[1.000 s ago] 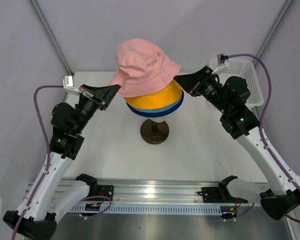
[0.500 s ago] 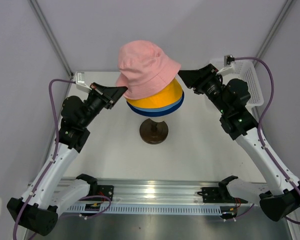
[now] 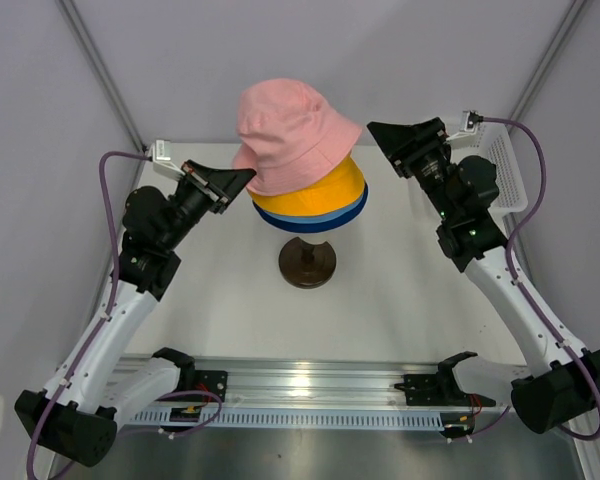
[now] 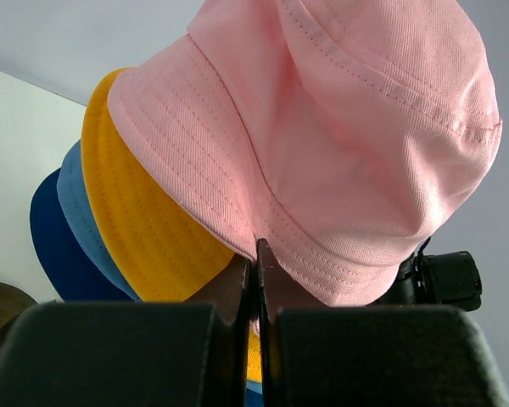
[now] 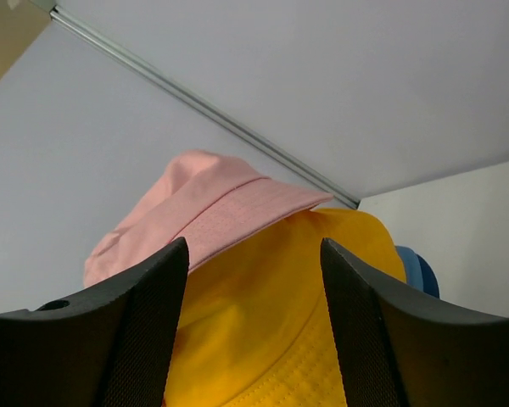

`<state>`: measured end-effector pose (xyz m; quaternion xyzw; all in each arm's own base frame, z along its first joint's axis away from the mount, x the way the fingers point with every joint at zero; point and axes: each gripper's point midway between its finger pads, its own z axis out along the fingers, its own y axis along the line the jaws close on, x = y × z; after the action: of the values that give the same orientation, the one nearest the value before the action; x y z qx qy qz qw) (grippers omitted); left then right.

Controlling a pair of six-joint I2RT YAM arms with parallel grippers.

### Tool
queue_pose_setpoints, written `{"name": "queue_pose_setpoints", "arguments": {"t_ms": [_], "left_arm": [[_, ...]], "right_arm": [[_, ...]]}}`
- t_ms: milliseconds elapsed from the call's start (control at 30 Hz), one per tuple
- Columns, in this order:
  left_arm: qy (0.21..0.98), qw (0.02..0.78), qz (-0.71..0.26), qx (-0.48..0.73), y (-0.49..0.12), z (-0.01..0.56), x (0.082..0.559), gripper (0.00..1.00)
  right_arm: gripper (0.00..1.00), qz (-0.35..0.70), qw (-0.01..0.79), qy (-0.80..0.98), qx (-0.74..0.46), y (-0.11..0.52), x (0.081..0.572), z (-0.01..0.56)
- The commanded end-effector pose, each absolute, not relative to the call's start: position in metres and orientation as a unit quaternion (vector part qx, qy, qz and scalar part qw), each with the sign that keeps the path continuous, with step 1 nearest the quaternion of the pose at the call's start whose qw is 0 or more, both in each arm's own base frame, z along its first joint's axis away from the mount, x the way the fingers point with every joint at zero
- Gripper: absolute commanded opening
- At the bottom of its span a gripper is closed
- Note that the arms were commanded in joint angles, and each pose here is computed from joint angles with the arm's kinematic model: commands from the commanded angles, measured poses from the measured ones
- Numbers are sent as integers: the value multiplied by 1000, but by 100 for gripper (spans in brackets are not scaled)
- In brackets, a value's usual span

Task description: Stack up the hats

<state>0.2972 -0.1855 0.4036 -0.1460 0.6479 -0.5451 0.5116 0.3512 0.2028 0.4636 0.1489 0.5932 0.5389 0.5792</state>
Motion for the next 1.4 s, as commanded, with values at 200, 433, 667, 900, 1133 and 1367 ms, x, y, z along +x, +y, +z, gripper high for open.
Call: {"name": "queue_pose_setpoints", "arguments": {"t_ms": [200, 433, 667, 900, 1133, 1367], "left_arm": [[636, 527, -551, -119, -189, 422, 296, 1], [632, 534, -550, -116, -188, 426, 294, 1], [628, 545, -544, -114, -185, 431, 293, 1], [626, 567, -523, -112, -177, 437, 292, 2], [661, 567, -486, -71, -179, 429, 289, 3], [687, 551, -467, -82, -180, 403, 300, 4]], "right_arm": [[69, 652, 507, 538, 167, 225, 347, 481], [67, 686, 475, 527, 160, 243, 354, 480], [16, 679, 494, 525, 139, 245, 353, 489], [0, 623, 542, 549, 130, 231, 348, 486], [0, 593, 537, 585, 131, 223, 337, 458], [0, 551, 540, 622, 135, 213, 341, 422]]}}
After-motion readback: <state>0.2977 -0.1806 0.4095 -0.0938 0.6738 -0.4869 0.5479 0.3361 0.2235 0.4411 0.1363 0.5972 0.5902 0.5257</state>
